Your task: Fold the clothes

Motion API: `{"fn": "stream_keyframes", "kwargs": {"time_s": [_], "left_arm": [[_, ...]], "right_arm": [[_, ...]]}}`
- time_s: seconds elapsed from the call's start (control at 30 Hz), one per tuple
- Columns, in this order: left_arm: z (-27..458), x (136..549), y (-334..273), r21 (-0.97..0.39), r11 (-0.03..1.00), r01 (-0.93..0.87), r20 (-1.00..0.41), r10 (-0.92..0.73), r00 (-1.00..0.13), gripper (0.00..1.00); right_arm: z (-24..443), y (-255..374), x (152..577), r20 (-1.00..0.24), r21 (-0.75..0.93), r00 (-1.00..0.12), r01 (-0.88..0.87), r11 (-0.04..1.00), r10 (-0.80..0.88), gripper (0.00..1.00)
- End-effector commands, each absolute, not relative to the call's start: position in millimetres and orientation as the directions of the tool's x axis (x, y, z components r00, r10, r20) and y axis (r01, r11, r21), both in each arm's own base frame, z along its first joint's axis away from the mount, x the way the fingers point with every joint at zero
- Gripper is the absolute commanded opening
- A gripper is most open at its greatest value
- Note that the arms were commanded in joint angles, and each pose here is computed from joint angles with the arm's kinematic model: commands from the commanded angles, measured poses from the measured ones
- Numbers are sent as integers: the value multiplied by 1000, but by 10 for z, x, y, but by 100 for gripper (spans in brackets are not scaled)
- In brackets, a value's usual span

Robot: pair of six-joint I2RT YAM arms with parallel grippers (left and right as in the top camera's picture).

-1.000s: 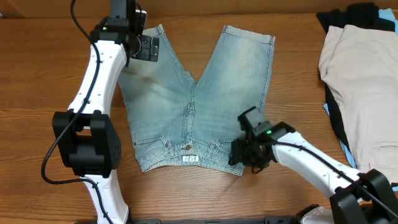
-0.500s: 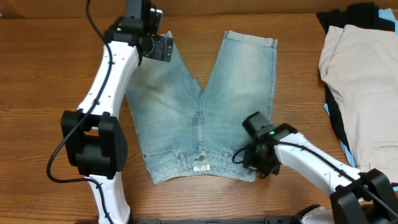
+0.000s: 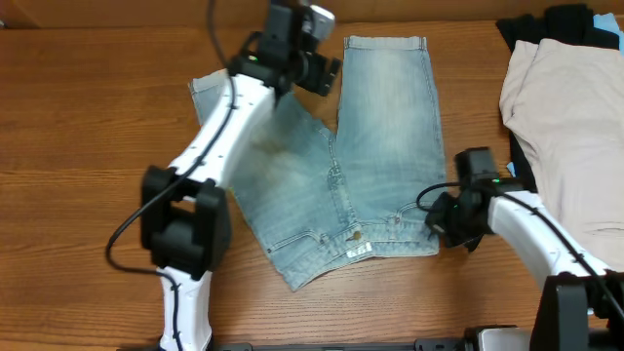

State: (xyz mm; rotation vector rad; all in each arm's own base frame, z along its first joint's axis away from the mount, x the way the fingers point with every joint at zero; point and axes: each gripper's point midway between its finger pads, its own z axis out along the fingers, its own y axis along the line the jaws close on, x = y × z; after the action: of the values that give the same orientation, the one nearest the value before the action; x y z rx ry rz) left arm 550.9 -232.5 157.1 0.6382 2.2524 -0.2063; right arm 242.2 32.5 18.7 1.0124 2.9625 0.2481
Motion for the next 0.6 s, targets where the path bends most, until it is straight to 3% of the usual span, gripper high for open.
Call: {"fn": "stream_keyframes", "kwargs": {"time_s": [0.0,0.07,0.1,0.13,0.2,0.3,0.47,0.57], "left_arm": [[1086,5548,-2570,55,822,567,-694,440,-571,100],[931,5585,-2639,54,818,573,-695,443,-567,100],[859,5604,-2681,54,815,576,-697,444,-563,100],[769,5628,-2733,55,812,582,-702,446,-556,100],[722,5644,-2787,57,808,587,-709,447,-546,100],[641,5660,-2866,60,802,594,-717,449,-534,100],[432,5595,-3003,34,796,604,-704,449,-551,97],[345,5555,-3051,25,792,610,-694,453,-560,84]], "right_arm": [[340,157,2671,-5,197,-781,612,766,625,8],[411,61,2764,-29,212,-768,621,755,640,16],[464,11,2826,-46,222,-763,622,751,645,27],[548,-42,2904,-67,233,-761,617,752,645,49],[665,-73,2991,-91,242,-766,603,760,636,64],[881,-94,3138,-131,259,-771,580,773,623,69],[1131,-108,3262,-165,275,-771,563,779,615,70],[1161,-109,3266,-165,275,-771,563,779,615,70]]}}
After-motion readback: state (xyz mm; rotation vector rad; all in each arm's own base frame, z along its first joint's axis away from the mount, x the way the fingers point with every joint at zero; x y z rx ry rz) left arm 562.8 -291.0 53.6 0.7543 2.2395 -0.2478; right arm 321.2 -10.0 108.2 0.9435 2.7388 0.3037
